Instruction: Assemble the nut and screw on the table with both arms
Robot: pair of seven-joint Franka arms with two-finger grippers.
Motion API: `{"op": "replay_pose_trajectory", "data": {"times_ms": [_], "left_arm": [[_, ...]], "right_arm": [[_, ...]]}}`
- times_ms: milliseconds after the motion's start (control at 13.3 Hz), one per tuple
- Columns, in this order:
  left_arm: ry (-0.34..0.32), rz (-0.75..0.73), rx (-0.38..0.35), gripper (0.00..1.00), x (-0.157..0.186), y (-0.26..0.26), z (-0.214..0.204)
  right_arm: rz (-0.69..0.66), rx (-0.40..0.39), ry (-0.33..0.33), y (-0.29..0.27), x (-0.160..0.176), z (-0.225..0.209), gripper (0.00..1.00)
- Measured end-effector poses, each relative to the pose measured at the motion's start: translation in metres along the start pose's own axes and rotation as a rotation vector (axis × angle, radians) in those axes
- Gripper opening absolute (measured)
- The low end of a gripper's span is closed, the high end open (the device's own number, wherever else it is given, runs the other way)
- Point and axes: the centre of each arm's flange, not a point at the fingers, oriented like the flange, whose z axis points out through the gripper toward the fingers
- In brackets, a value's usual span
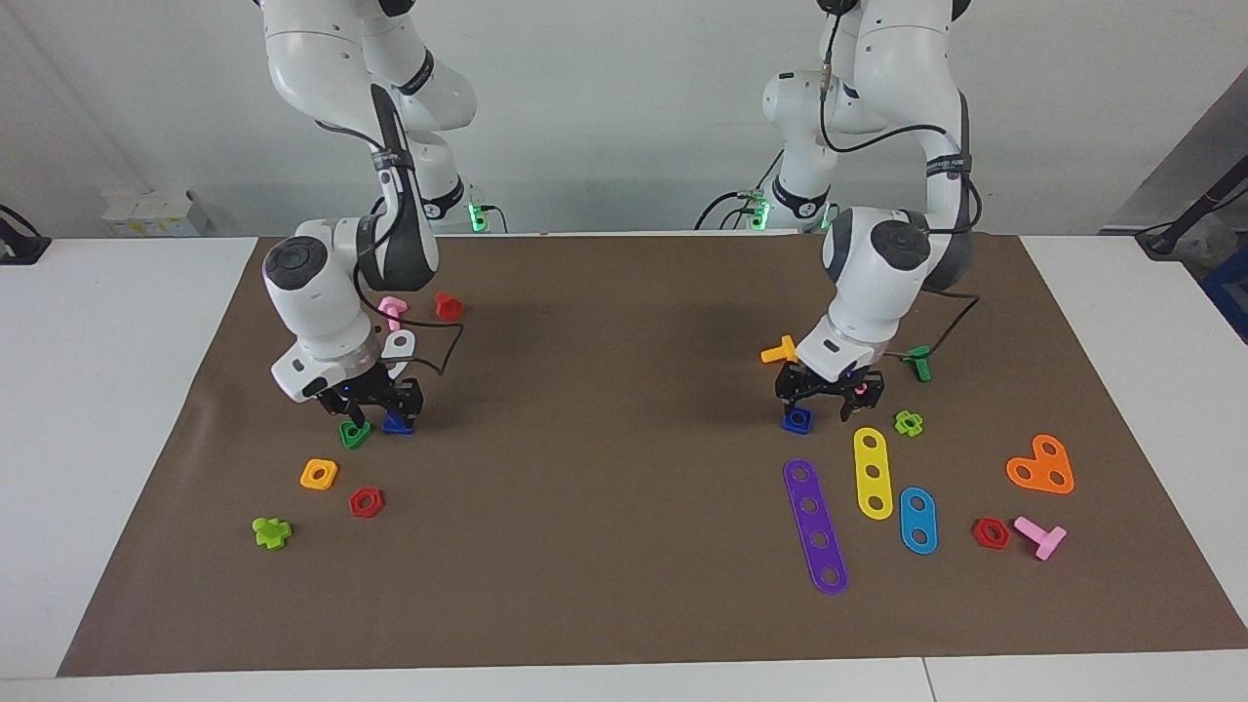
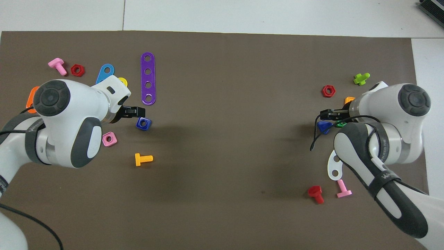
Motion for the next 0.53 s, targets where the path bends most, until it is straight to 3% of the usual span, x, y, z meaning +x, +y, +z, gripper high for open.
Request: {"op": "replay_pose_trajectory", "data": {"times_ms": [75, 301, 527], "left_arm": [[-0.01, 0.036, -0.002, 0.92, 0.0, 0.001, 0.011], [-0.022, 0.12, -0.003, 0.85, -0.001, 0.0, 0.023], [-0.023, 0.171, -0.004, 0.8, -0.001, -0.001, 0.024]], "right_arm": [[-0.007, 0.0, -0.001, -0.004, -0.001, 0.001, 0.74], [-0.015, 0.001, -0.007, -0.009, -0.003, 0.004, 0.71], [-0.015, 0.001, -0.009, -0.009, -0.004, 0.004, 0.38]]}}
